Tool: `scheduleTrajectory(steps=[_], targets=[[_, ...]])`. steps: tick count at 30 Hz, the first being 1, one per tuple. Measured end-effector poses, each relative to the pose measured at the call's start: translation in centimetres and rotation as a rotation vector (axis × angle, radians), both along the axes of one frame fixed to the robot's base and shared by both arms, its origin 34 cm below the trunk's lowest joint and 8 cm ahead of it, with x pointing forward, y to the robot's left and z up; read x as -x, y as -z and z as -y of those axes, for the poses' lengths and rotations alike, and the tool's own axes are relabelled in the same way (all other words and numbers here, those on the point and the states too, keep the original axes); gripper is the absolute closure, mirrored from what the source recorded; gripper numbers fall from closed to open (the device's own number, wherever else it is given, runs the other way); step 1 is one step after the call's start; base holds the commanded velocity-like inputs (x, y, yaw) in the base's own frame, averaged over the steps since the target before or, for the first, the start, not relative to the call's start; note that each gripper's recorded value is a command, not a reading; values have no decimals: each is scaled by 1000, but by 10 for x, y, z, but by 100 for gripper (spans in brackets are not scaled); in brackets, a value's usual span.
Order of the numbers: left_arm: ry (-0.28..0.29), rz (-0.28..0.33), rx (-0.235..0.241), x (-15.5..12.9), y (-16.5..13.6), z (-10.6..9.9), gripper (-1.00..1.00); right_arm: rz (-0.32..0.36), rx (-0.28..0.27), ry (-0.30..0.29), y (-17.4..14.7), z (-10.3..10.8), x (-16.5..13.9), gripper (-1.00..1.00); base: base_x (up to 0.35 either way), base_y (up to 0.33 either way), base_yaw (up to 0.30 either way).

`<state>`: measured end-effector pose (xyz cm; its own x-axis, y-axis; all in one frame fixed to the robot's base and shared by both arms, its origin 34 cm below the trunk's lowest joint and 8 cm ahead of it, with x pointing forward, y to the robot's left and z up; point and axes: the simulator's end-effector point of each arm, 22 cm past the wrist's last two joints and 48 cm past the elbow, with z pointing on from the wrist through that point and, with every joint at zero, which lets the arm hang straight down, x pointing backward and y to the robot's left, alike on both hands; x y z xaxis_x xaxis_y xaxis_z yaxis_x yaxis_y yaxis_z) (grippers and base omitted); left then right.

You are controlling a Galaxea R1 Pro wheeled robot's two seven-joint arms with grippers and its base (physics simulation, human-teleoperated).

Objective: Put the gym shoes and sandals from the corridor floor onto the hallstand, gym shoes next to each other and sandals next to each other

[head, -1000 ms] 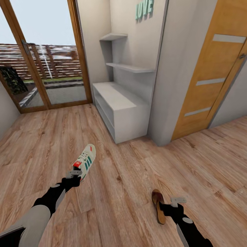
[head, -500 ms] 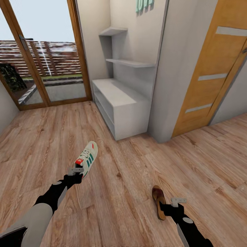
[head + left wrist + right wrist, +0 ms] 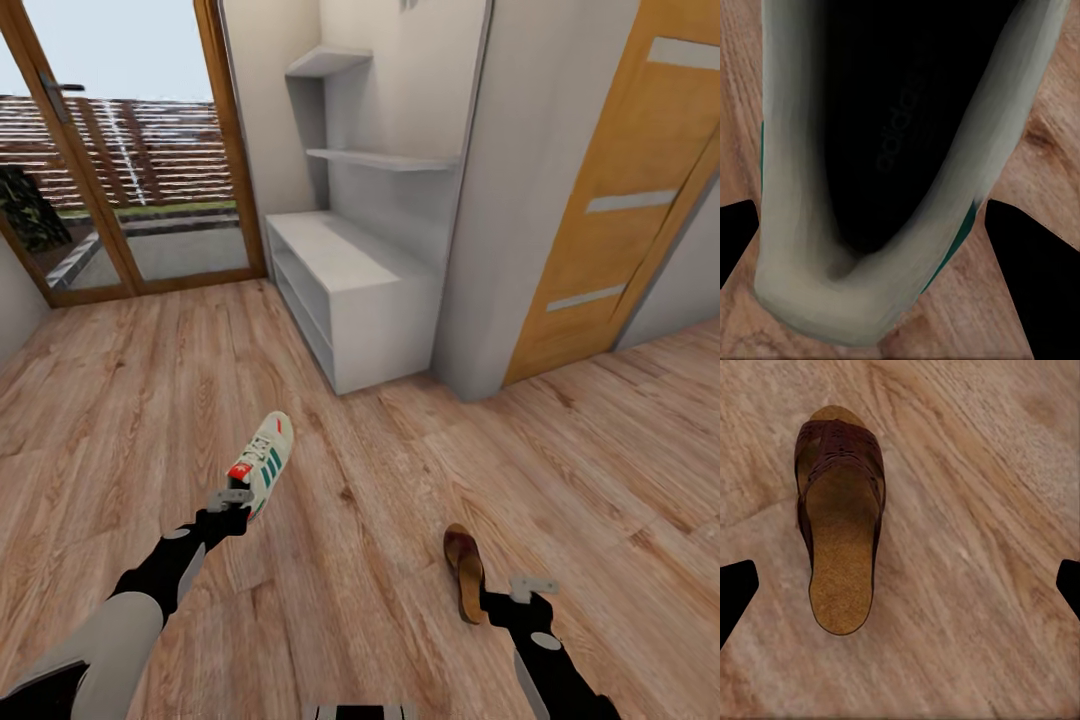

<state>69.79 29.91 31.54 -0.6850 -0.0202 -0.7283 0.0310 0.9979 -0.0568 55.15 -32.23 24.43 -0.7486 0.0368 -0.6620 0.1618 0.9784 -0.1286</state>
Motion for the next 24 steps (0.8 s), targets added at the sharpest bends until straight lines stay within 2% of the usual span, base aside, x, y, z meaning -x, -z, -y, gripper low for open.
scheduleTrajectory(steps=[12,15,16,20,24], targets=[[0,-62,1,10,39,1,100,-55,4,-15,29,-4,13,-100,0,0,0],[-1,-66,5,5,43,3,100,-72,4,-31,37,-8,17,-100,0,0,0],[-3,-57,12,-6,38,6,100,-78,5,-40,39,-10,19,-100,0,0,0],[-3,-86,15,-7,46,8,100,-95,6,-44,48,-12,24,-100,0,0,0],[-8,-82,12,-18,44,5,100,-113,5,-46,56,-12,29,-100,0,0,0]])
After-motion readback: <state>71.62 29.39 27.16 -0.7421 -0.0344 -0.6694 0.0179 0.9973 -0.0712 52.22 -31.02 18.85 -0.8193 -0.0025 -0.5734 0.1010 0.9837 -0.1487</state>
